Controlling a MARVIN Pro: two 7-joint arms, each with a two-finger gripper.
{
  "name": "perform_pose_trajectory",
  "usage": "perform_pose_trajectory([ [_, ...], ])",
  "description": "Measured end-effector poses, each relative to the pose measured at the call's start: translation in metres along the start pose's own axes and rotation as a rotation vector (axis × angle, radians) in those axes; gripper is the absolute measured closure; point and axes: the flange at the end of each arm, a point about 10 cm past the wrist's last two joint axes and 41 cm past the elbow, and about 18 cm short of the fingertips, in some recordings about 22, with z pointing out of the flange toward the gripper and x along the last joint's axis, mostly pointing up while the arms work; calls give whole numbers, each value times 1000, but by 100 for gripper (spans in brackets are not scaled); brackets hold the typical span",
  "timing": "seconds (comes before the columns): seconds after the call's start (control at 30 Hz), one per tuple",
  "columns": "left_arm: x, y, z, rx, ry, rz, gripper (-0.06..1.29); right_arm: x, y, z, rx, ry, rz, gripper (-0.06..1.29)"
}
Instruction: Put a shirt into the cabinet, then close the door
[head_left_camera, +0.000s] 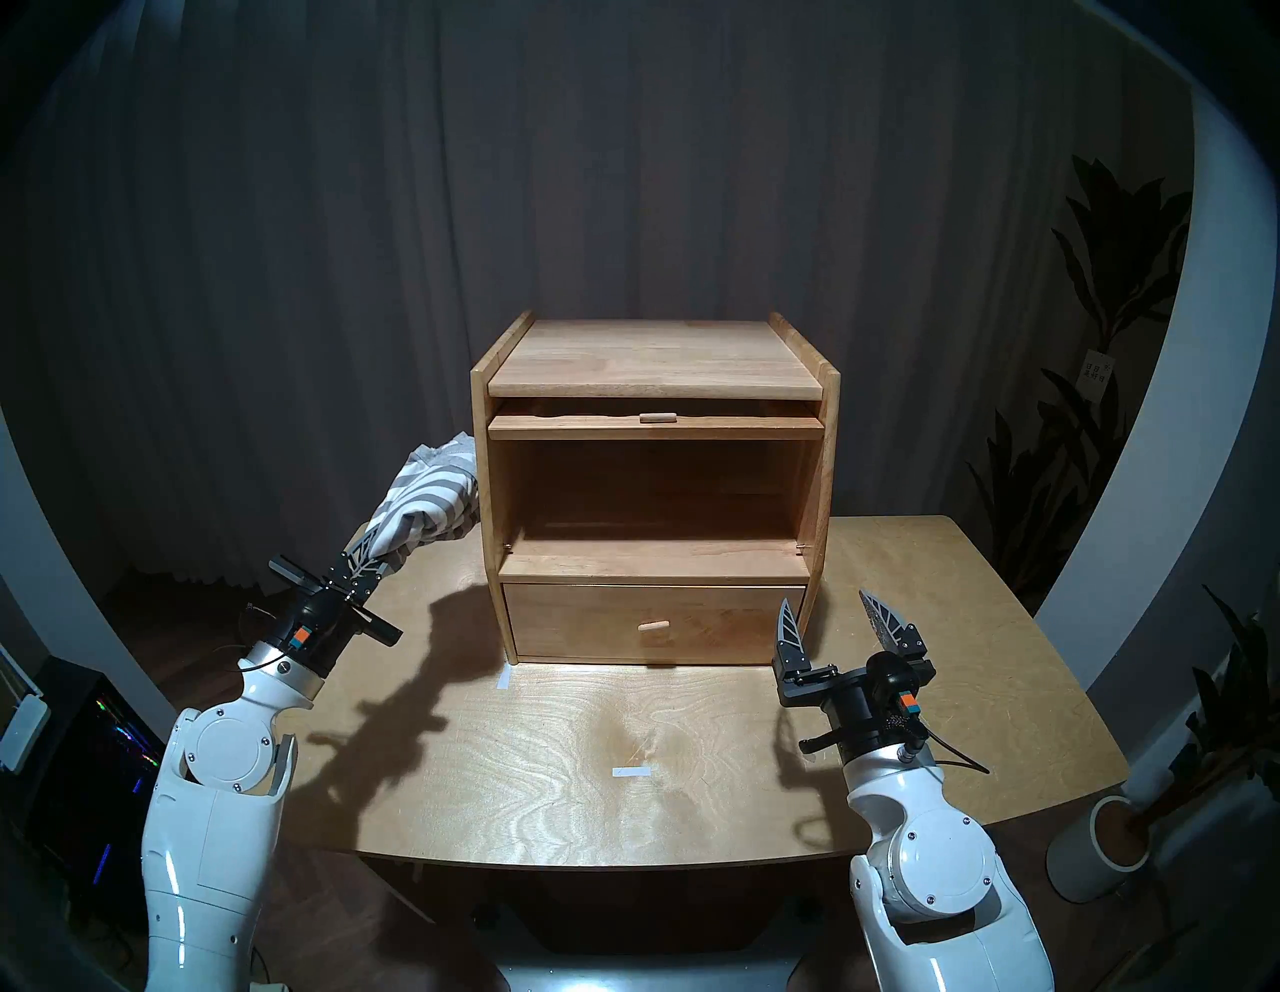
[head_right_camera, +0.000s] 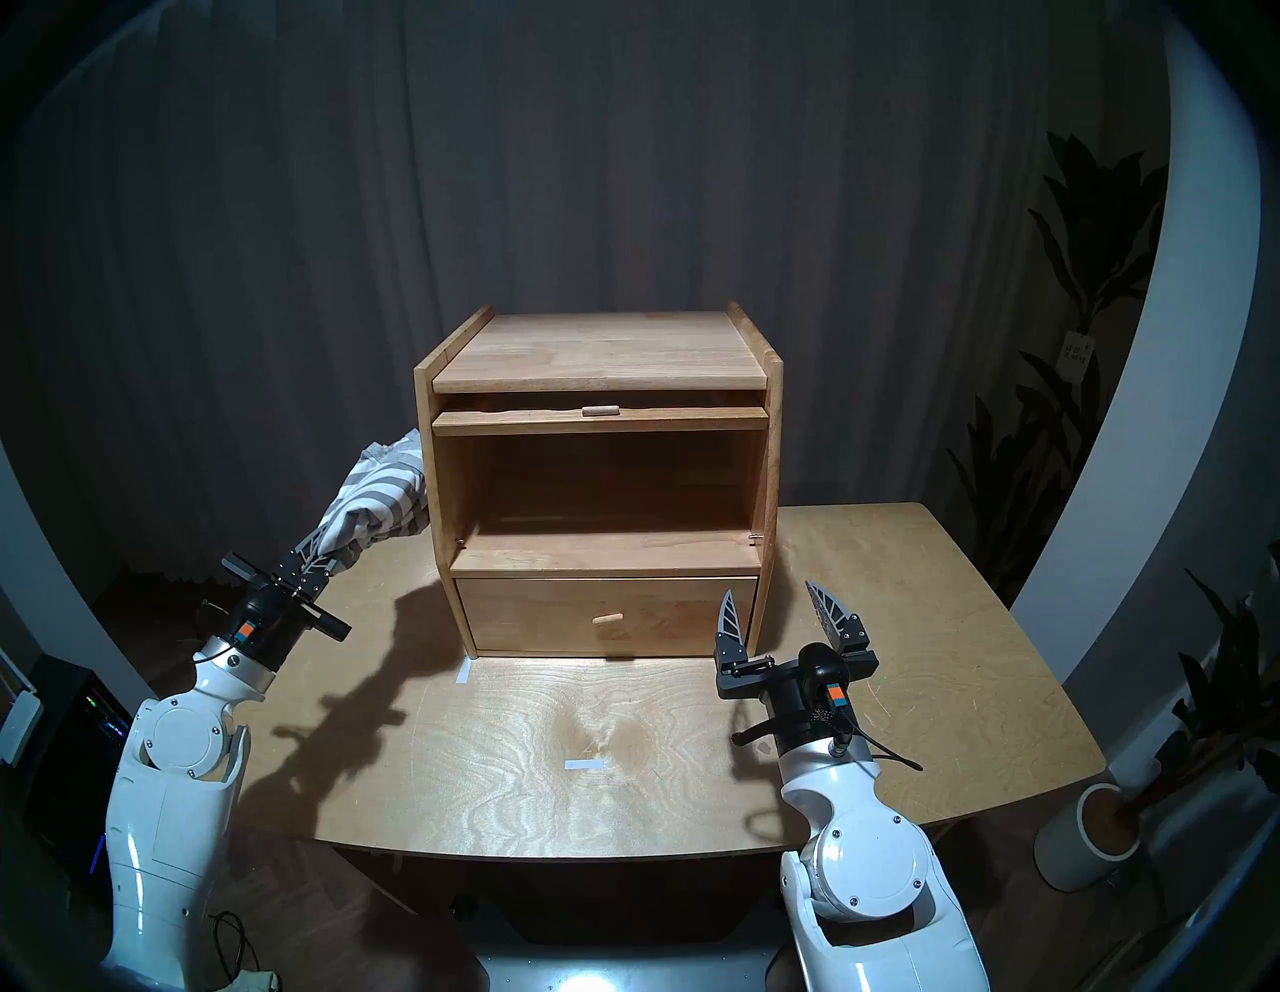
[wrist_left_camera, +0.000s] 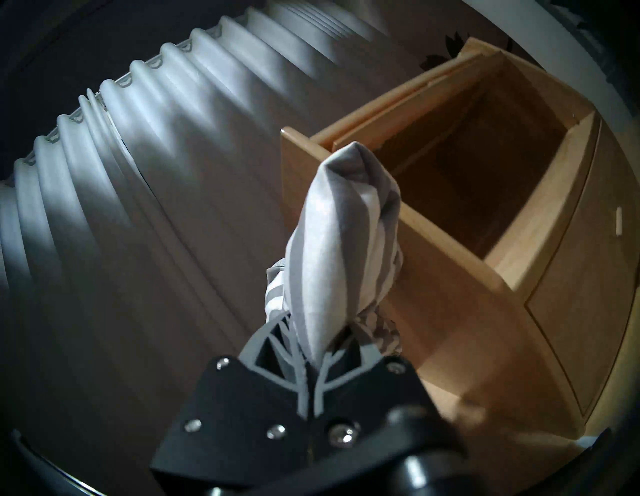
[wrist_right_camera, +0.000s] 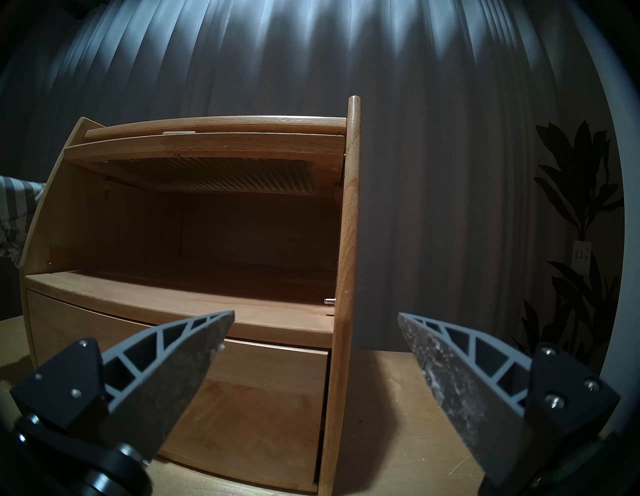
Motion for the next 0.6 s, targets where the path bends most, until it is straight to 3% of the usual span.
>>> perform_pose_trajectory([
  [0.27, 4, -24, -4, 15, -9, -87, 125, -2, 0, 0, 0, -3, 0, -2],
  [0.6, 3, -30, -10, -9, -51, -248, 125, -3, 0, 1, 1, -6, 0, -2],
])
